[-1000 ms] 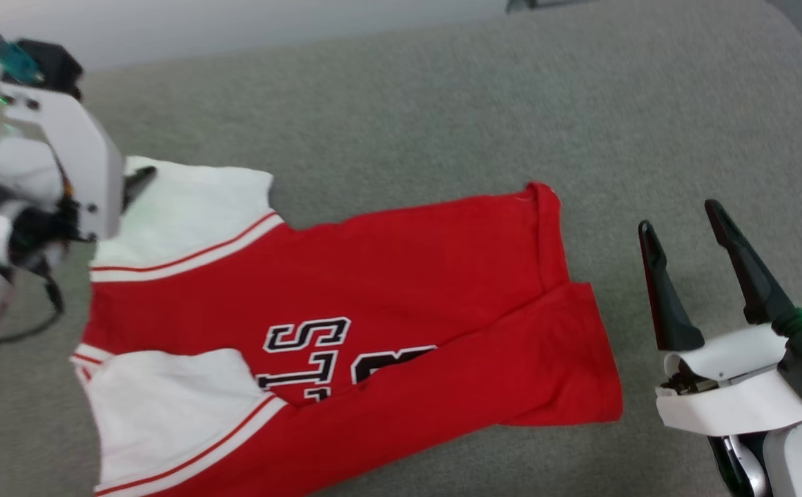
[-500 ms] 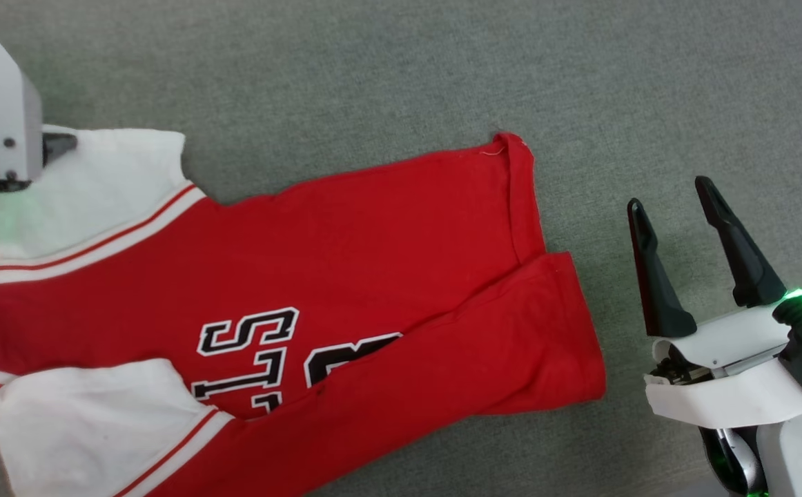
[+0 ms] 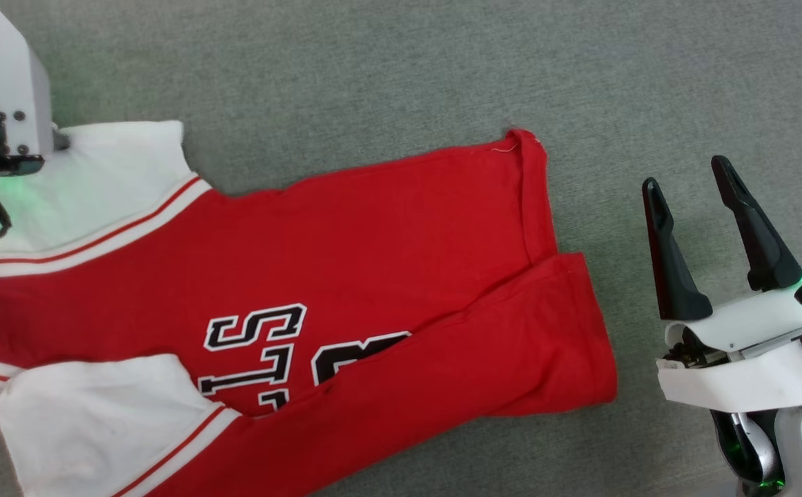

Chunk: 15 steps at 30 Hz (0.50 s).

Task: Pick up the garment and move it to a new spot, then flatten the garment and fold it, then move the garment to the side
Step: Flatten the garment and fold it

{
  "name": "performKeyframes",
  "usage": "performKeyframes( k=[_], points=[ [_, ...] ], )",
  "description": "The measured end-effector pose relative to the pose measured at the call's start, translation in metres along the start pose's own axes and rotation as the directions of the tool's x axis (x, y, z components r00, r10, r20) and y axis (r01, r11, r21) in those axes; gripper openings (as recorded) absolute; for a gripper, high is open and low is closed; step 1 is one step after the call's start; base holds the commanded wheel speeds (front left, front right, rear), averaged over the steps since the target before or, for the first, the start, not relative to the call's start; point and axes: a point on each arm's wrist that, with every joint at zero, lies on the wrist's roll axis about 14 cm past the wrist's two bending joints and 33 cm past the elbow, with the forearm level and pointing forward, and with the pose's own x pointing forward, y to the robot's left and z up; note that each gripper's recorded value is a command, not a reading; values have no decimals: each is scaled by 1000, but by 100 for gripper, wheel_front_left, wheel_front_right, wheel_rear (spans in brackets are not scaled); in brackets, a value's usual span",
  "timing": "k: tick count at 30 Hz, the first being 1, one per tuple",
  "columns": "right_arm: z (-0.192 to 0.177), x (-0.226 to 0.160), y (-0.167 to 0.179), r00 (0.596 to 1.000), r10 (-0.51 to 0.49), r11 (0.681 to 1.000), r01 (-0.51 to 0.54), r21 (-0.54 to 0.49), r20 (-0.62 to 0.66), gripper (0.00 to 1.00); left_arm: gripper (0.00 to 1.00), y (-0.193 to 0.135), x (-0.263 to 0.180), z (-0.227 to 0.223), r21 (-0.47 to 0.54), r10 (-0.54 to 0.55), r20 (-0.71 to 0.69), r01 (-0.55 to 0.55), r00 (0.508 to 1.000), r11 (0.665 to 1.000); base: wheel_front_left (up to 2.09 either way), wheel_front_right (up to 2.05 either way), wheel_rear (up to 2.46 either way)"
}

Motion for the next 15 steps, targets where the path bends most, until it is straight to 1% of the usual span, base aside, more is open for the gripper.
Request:
performKeyframes(
  k=[5,9,11,12,14,15],
  points=[
    [-1,11,4,999,20,999,-19,44,-32,100,0,0,-1,0,10,0,15,-1,1000,1000,0,0,0],
    [-5,27,8,992,53,995,-43,87,-115,100,0,0,-4,0,8,0,33,-1,999,1000,0,0,0],
    [-11,36,10,978,81,994,-64,93,-192,100,0,-2,-6,0,4,-6,44,6,999,1000,0,0,0],
    [-16,40,10,967,90,991,-64,113,-239,100,0,-3,-7,0,2,-10,49,10,999,1000,0,0,0],
    [-29,47,10,932,108,992,-79,98,-347,100,0,-3,-9,1,4,-16,63,15,998,1000,0,0,0],
    [-37,49,10,906,118,991,-81,106,-407,100,0,-4,-10,0,7,-18,66,18,998,1000,0,0,0]
  ],
)
